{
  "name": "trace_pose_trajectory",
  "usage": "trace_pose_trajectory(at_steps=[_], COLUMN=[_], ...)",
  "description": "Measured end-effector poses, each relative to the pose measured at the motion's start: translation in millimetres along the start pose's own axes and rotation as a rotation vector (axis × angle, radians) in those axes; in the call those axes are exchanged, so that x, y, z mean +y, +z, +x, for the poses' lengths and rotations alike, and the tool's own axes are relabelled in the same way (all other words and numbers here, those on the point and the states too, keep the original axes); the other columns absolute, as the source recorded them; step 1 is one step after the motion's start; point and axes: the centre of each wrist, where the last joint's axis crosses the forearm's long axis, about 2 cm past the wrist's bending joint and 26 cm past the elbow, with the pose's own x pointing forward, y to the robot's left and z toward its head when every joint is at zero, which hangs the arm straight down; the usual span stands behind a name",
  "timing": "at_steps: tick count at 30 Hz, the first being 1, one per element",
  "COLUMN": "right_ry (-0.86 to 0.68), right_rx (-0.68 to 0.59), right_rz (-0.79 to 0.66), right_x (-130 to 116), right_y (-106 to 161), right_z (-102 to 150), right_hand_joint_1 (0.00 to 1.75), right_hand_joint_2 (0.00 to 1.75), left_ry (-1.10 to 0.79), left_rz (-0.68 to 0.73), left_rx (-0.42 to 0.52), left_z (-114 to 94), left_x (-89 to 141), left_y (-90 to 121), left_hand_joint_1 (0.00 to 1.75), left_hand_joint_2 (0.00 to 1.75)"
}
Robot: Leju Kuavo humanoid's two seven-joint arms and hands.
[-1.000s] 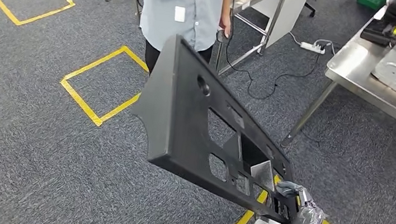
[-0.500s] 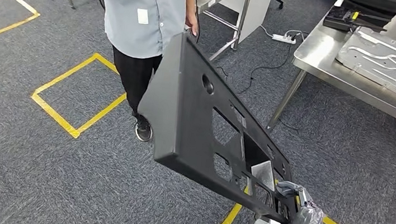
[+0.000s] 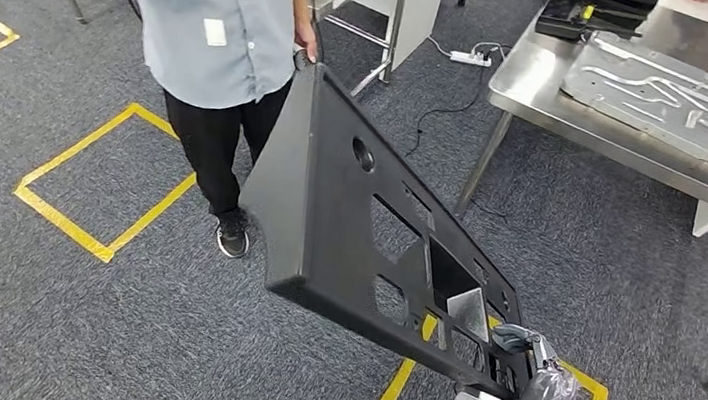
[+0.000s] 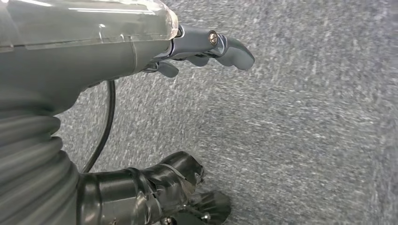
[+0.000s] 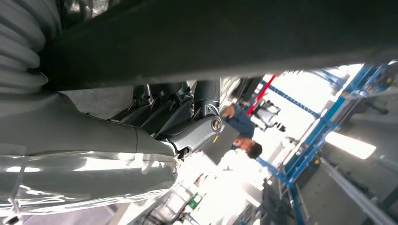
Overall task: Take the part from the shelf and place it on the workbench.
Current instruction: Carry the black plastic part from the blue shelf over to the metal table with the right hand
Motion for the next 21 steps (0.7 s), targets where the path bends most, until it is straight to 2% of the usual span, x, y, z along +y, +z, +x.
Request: trace_pose_trajectory(at_steps=[21], right_ry=[0.004], right_rx=[0.001], right_rz=[0.005], right_x=[-0.2], right_y=[2.1], right_z=[0.2], right_hand_joint_1=[1.75], right_hand_joint_2=[1.75], left_ry=[-0.004], left_rz=[-0.007], left_rx=[-0.009], left_z=[-0.2], left_x=[-0.5], left_y=[0.3], left_hand_joint_1=[0.0], left_hand_joint_2=[1.75])
